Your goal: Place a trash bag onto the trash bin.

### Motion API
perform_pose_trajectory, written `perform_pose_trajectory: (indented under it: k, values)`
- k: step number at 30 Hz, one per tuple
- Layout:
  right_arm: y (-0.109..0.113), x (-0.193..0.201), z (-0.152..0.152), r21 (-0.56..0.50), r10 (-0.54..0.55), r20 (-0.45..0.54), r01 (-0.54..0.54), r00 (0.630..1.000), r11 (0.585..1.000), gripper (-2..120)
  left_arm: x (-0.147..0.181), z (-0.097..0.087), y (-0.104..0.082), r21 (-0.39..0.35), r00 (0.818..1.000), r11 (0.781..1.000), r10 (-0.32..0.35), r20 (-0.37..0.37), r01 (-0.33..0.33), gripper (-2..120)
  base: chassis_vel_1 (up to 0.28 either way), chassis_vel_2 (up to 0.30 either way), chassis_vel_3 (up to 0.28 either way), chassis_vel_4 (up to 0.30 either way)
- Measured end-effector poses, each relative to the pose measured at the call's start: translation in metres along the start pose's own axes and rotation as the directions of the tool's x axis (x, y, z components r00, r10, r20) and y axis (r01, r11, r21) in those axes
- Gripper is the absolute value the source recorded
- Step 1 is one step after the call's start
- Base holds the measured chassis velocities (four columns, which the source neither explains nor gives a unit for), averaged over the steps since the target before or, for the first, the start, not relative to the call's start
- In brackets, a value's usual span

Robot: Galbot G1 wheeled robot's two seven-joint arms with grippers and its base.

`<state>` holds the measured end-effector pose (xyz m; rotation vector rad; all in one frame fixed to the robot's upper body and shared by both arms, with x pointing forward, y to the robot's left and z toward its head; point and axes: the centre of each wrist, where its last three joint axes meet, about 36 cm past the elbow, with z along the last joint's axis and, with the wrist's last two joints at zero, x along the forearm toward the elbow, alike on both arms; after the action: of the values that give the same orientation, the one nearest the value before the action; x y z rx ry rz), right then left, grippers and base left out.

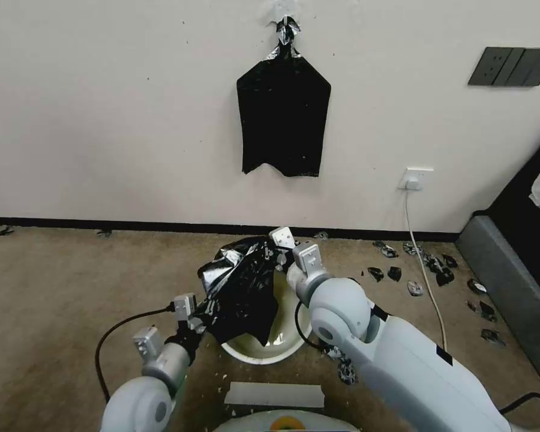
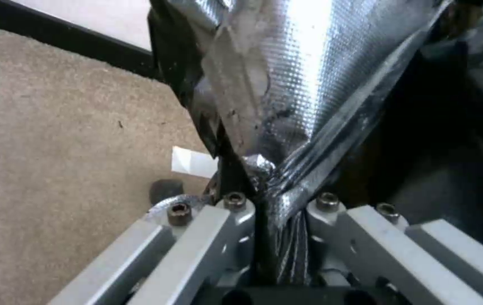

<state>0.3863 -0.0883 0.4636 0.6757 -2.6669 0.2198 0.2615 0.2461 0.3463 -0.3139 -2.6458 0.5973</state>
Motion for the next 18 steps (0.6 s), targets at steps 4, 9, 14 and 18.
perform_pose_trajectory:
  k: [4, 9, 14, 18]
  values:
    - [-0.005, -0.001, 0.002, 0.002, 0.013, -0.002, -0.013, 1.000, 1.000, 0, 0.004, 0.003, 0.002, -0.019, 1.000, 1.000, 0.002, 0.004, -0.002, 7, 0.000, 0.000, 0.000, 0.000]
    - [-0.016, -0.003, 0.003, 0.022, 0.042, 0.001, -0.042, 0.999, 0.999, 0, 0.012, 0.004, 0.007, -0.039, 1.000, 0.999, 0.010, 0.018, -0.009, 7, 0.000, 0.000, 0.000, 0.000]
    - [-0.029, -0.002, 0.008, 0.053, 0.065, -0.015, -0.064, 0.998, 0.997, 0, 0.016, -0.001, 0.014, -0.058, 0.997, 0.998, 0.029, 0.067, -0.025, 7, 0.000, 0.000, 0.000, 0.000]
    - [-0.036, 0.001, 0.015, 0.071, 0.078, -0.034, -0.076, 0.996, 0.995, 0, 0.016, -0.002, 0.016, -0.053, 0.993, 0.997, 0.054, 0.109, -0.049, 7, 0.000, 0.000, 0.000, 0.000]
